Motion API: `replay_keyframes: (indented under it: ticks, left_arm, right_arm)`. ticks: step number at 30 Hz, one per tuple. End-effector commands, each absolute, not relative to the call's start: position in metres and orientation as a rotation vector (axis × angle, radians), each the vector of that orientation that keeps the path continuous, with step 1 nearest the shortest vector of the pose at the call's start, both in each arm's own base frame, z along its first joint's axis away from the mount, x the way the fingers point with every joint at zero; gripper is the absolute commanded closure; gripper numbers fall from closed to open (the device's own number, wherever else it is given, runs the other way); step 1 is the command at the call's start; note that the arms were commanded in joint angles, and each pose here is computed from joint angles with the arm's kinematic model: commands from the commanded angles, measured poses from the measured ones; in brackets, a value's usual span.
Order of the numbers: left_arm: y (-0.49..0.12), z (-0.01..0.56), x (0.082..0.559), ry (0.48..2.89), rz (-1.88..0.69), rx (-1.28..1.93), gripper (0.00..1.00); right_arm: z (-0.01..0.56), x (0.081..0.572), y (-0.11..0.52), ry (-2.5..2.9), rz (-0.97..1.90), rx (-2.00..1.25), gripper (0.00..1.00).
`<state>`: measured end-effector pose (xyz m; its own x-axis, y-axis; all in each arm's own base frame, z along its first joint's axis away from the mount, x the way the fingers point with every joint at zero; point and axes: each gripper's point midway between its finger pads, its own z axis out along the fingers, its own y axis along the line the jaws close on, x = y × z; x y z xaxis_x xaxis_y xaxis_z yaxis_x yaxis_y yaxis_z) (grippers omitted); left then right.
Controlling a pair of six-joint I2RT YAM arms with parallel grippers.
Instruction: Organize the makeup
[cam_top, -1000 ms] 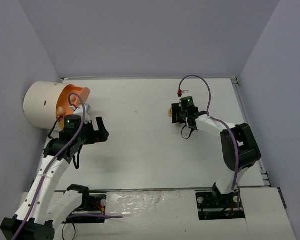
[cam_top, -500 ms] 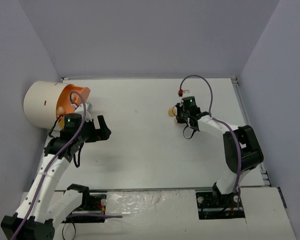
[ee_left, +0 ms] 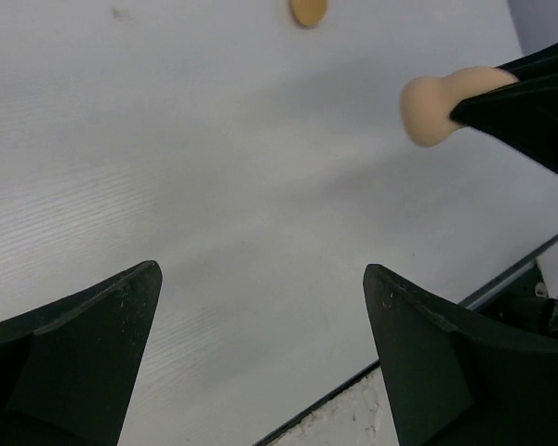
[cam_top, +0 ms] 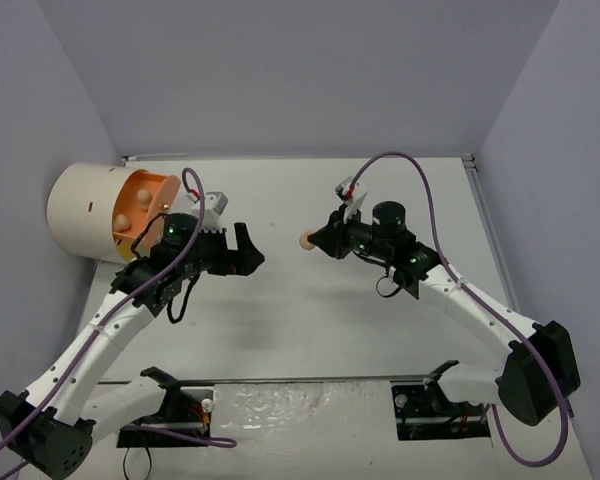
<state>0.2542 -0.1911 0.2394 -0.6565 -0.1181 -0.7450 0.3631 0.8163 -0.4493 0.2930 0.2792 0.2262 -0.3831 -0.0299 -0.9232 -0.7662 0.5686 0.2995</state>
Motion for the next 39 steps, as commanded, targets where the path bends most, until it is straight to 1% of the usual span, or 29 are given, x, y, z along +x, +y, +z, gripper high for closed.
replay_keyframes:
  ticks: [1, 8, 14, 16, 21, 23, 26, 29, 30, 39]
  left_arm:
    - [-0.221, 0.302, 0.263, 1.967, -0.851, 0.267, 0.16]
    - [-0.246, 0.313, 0.246, 1.904, -0.925, 0.507, 0.21]
    - [-0.261, 0.322, 0.229, 1.841, -0.994, 0.688, 0.29]
    - [-0.263, 0.322, 0.227, 1.829, -1.000, 0.728, 0.31]
    - [-0.269, 0.318, 0.218, 1.825, -1.018, 0.818, 0.39]
    - [-0.271, 0.317, 0.217, 1.824, -1.015, 0.833, 0.39]
    - [-0.275, 0.317, 0.214, 1.817, -1.028, 0.857, 0.46]
    - [-0.281, 0.317, 0.208, 1.808, -1.060, 0.891, 0.57]
    - [-0.282, 0.317, 0.205, 1.807, -1.063, 0.904, 0.58]
    - [-0.273, 0.312, 0.191, 1.807, -1.028, 0.969, 0.59]
  right_arm:
    - [0.277, 0.265, 0.303, 1.572, 1.138, -0.772, 1.00]
    - [0.300, 0.239, 0.313, 1.484, 1.265, -0.853, 1.00]
    - [0.310, 0.222, 0.316, 1.434, 1.320, -0.913, 1.00]
    - [0.313, 0.217, 0.316, 1.414, 1.326, -0.930, 0.99]
    - [0.318, 0.208, 0.319, 1.381, 1.361, -0.973, 0.99]
    - [0.318, 0.205, 0.320, 1.377, 1.373, -0.988, 0.98]
    - [0.319, 0.199, 0.322, 1.363, 1.392, -1.013, 0.98]
    - [0.321, 0.195, 0.322, 1.351, 1.398, -1.023, 0.98]
    - [0.322, 0.195, 0.322, 1.348, 1.397, -1.026, 0.98]
    - [0.320, 0.196, 0.322, 1.353, 1.382, -1.035, 0.98]
